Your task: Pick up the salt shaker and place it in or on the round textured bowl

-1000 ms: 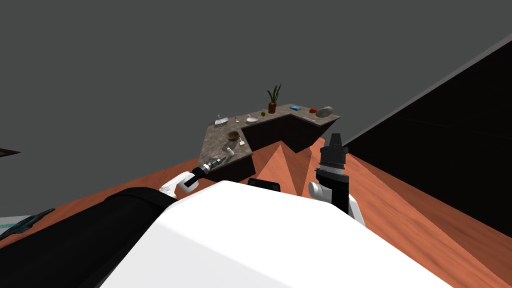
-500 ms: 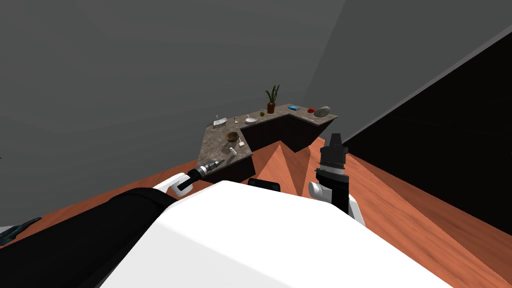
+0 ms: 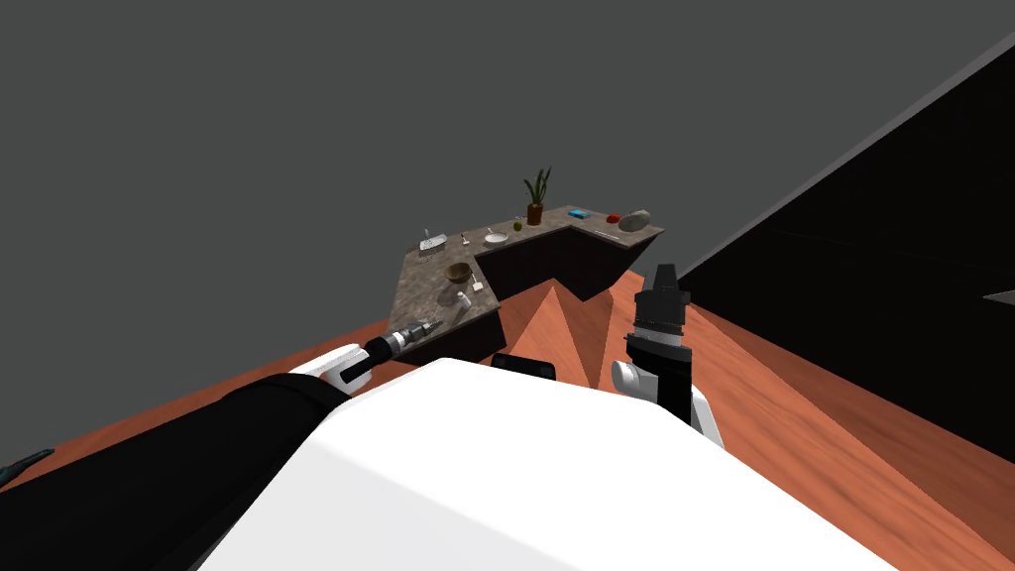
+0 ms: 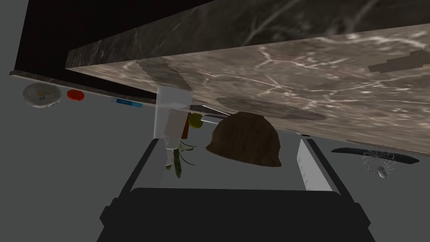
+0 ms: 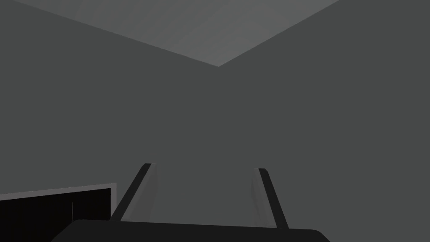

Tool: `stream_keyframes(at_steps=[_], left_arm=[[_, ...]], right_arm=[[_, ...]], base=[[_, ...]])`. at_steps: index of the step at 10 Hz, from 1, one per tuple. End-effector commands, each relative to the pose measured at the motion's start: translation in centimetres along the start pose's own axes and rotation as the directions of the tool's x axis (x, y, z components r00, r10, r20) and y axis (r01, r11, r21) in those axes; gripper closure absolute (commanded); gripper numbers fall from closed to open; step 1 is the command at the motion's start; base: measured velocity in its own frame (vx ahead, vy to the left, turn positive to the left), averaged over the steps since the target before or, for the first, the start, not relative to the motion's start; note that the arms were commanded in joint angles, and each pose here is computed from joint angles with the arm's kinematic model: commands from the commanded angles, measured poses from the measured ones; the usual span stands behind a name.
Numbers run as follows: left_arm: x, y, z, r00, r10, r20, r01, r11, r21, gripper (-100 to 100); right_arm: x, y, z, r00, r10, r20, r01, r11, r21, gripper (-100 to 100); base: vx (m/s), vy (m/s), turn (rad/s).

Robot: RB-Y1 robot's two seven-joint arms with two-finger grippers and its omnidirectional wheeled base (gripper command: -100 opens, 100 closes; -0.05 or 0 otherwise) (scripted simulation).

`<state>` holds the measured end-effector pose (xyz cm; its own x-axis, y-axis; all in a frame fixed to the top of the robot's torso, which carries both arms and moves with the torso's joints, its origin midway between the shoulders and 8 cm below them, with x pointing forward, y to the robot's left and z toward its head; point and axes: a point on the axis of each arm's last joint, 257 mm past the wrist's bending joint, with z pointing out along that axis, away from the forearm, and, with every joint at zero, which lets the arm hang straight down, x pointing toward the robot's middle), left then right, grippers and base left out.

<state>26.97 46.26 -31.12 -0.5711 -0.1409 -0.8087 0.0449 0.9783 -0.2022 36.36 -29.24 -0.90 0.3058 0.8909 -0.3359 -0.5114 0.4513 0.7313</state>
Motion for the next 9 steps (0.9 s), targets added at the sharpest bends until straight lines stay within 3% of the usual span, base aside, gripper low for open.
stream_keyframes(at_steps=[1,5,9], left_arm=[[0.3,0.0,-0.5,1.0,-0.006,-0.026,0.006,1.0,0.002,-100],[0.4,-0.4,-1.4,0.997,0.009,-0.079,-0.007,1.0,0.017,-100],[-1.7,-0.7,-1.5,0.992,0.082,-0.094,-0.077,0.996,0.054,-100]], right_arm=[[0.0,0.0,0.0,1.0,0.0,0.0,0.0,1.0,0.0,0],[0.0,0.0,0.0,1.0,0.0,0.0,0.0,1.0,0.0,0],[0.0,0.0,0.0,1.0,0.0,0.0,0.0,1.0,0.0,0]], base=[[0.003,0.006,-0.04],[-0.002,-0.006,-0.044],[-0.005,-0.031,-0.031]])
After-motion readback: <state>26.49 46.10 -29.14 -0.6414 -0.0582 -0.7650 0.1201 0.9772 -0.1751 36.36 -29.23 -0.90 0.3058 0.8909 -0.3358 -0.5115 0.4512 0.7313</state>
